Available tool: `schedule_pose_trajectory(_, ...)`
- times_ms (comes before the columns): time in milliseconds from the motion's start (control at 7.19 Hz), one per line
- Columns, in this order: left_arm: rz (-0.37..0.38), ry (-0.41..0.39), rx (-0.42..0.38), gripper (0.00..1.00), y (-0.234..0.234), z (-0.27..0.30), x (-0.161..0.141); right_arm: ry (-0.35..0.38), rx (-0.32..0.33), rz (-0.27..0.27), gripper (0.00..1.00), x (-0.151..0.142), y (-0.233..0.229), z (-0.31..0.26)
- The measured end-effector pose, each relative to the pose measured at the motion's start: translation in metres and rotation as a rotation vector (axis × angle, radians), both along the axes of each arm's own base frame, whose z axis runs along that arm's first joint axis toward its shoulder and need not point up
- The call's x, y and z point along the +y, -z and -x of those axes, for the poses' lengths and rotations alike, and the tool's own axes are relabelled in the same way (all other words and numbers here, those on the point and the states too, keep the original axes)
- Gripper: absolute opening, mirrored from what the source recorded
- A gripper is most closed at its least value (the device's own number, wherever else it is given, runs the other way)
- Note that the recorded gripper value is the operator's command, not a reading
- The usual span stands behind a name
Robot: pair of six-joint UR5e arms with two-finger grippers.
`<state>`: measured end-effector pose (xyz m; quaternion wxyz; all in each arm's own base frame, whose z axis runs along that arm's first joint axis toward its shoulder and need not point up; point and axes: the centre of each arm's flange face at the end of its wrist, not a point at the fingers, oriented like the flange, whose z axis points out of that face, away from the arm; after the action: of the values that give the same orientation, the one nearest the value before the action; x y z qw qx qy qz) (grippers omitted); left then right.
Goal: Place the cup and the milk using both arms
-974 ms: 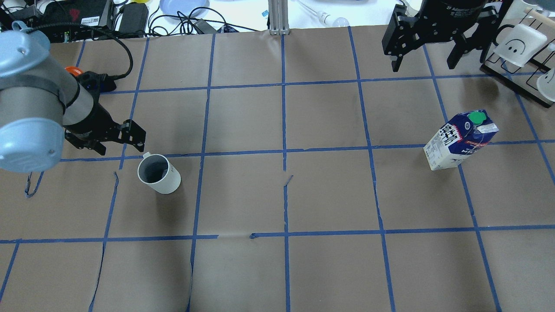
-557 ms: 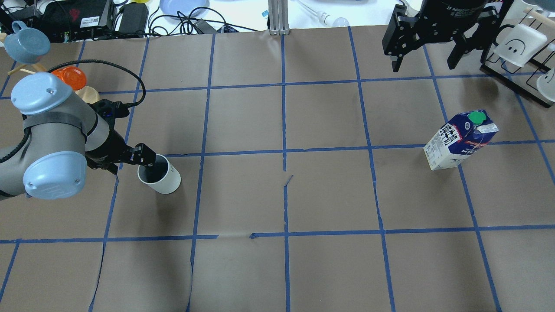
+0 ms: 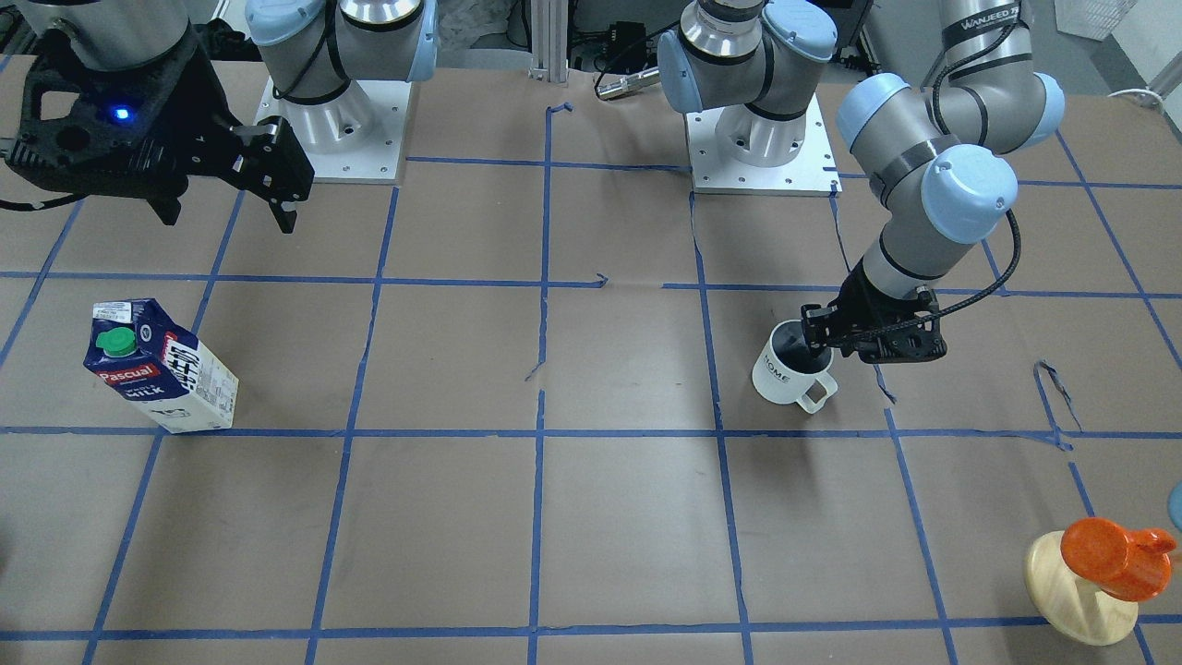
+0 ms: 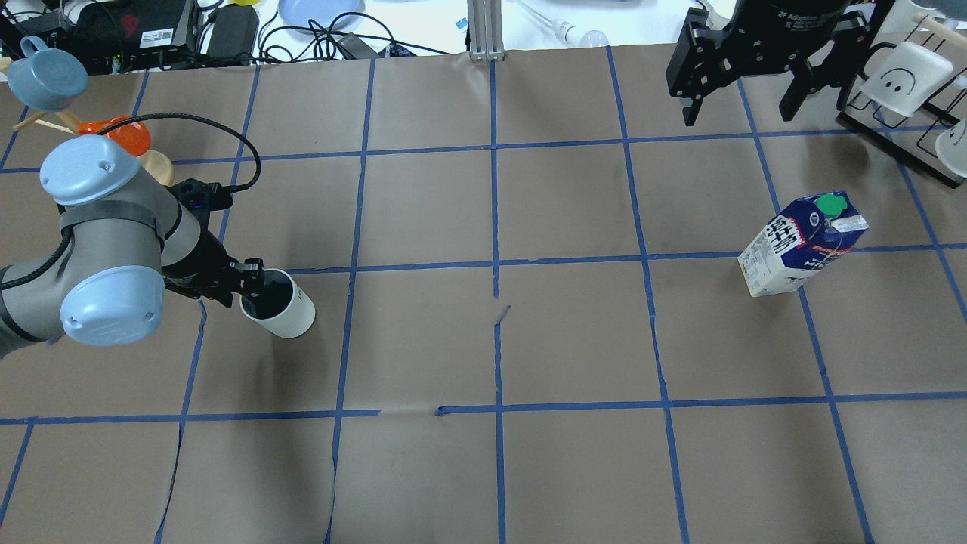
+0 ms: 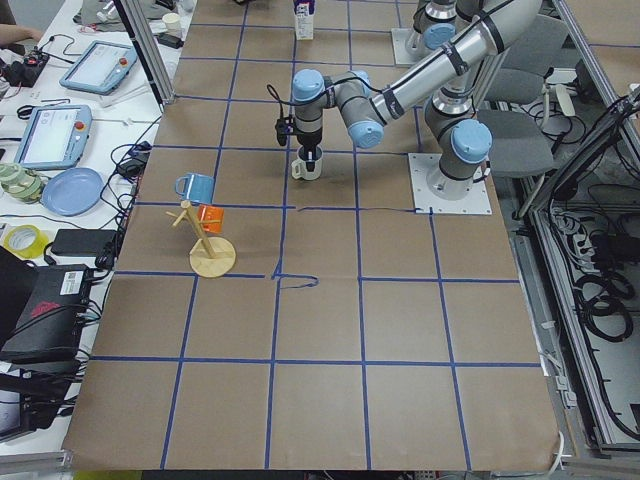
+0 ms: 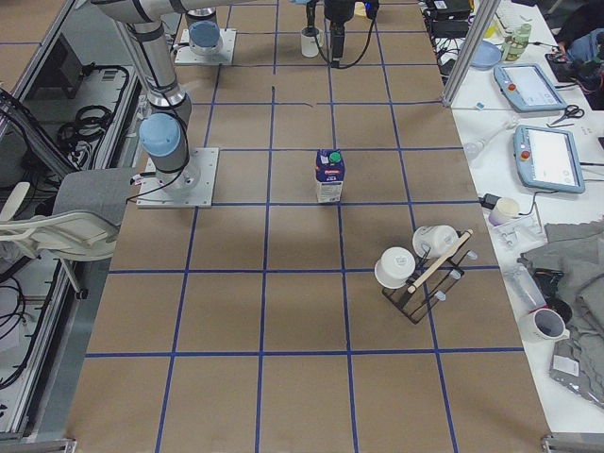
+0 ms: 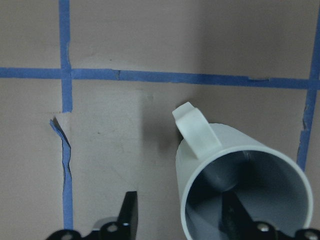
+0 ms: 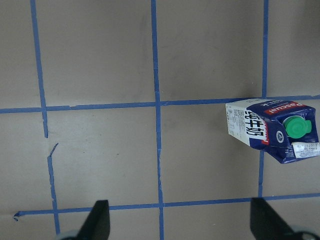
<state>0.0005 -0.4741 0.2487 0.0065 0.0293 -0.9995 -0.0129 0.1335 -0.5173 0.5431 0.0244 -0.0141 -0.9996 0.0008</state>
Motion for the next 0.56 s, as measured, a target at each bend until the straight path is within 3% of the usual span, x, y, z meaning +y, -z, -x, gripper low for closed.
schedule_pose_trajectory(139,0.001,-0.003,0.007,0.07,0.001,0.001,-0.001,0.0,0.0,0.0,1.0,0.0,0.0,0.0)
schedule_pose_trajectory(557,0.048,-0.018,0.034,0.04,-0.018,0.008,-0.008,0.001,-0.001,-0.002,1.0,0.0,0.001,0.0)
